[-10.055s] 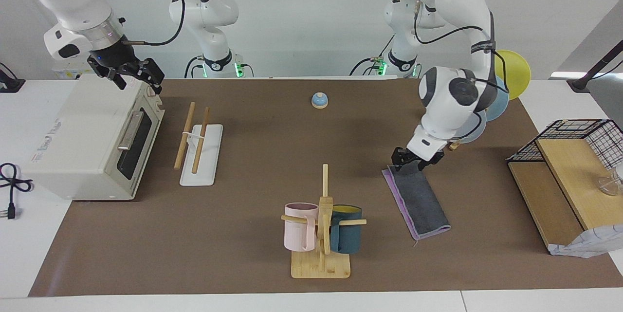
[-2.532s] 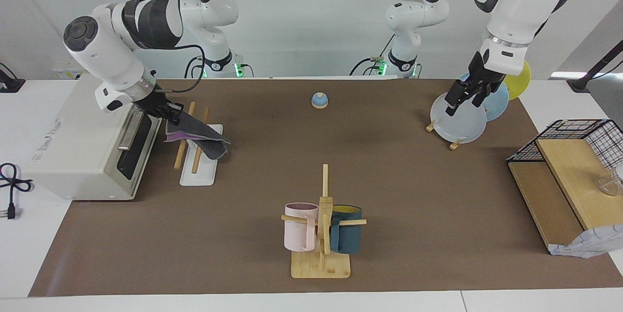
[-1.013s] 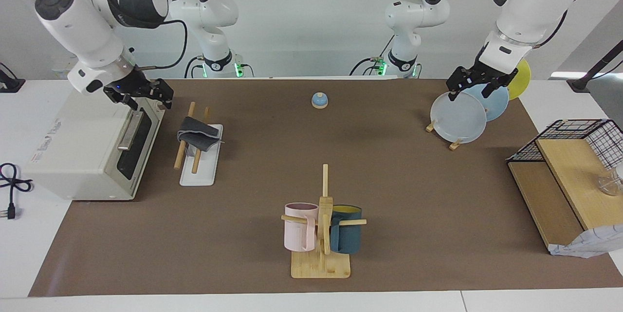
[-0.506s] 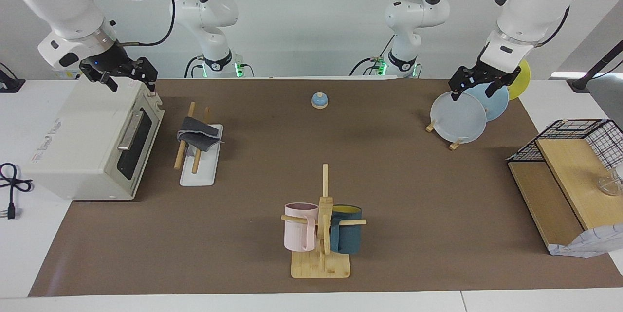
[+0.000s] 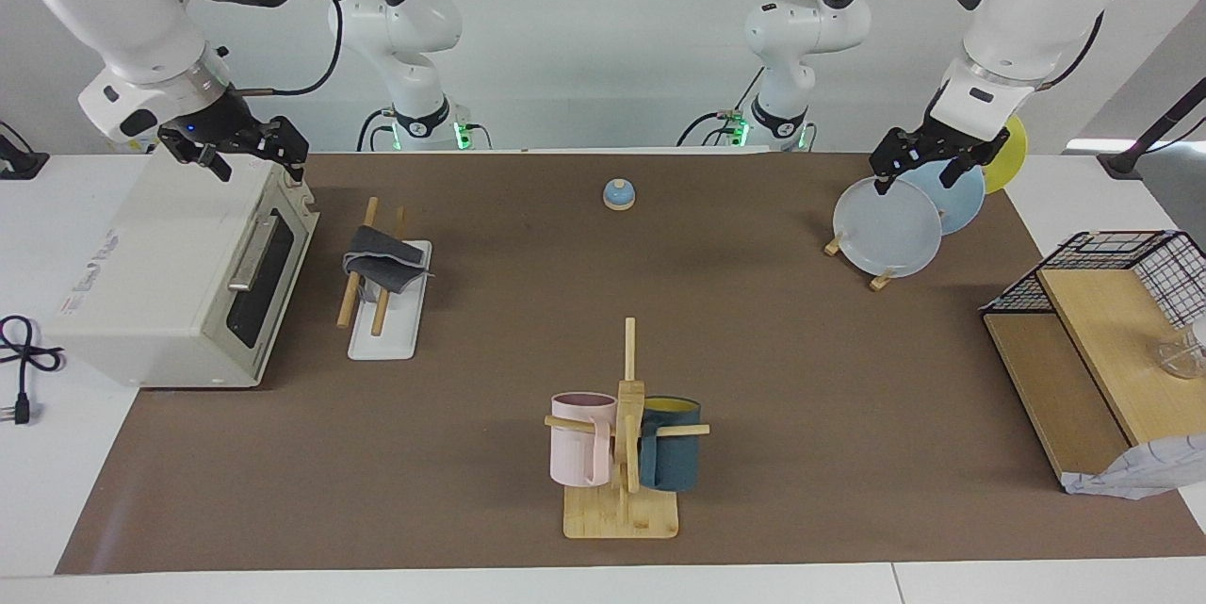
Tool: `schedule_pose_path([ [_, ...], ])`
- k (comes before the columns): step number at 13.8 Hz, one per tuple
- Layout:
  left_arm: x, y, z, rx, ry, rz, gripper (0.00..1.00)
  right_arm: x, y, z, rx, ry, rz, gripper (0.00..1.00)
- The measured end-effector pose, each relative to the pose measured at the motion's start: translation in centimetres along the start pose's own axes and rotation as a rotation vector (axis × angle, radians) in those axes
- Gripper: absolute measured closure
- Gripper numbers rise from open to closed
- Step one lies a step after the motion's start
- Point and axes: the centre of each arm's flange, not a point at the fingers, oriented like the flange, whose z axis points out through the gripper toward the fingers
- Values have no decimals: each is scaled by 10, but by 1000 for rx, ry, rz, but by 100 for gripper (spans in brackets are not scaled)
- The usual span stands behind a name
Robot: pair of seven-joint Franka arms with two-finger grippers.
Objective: Fold towel and hang on rack
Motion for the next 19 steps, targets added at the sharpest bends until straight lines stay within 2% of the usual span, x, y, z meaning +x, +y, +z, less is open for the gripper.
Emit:
schedule_pose_path([
  [5,0,-1,0,0,0,-2,0,11,0,9,-3,-17,1,0],
  [12,0,-2,0,0,0,-3,0,7,2,-7,-5,16,4,0],
  [19,0,-2,0,1,0,-3,0,8,-7,-7,-8,17,-12,0],
])
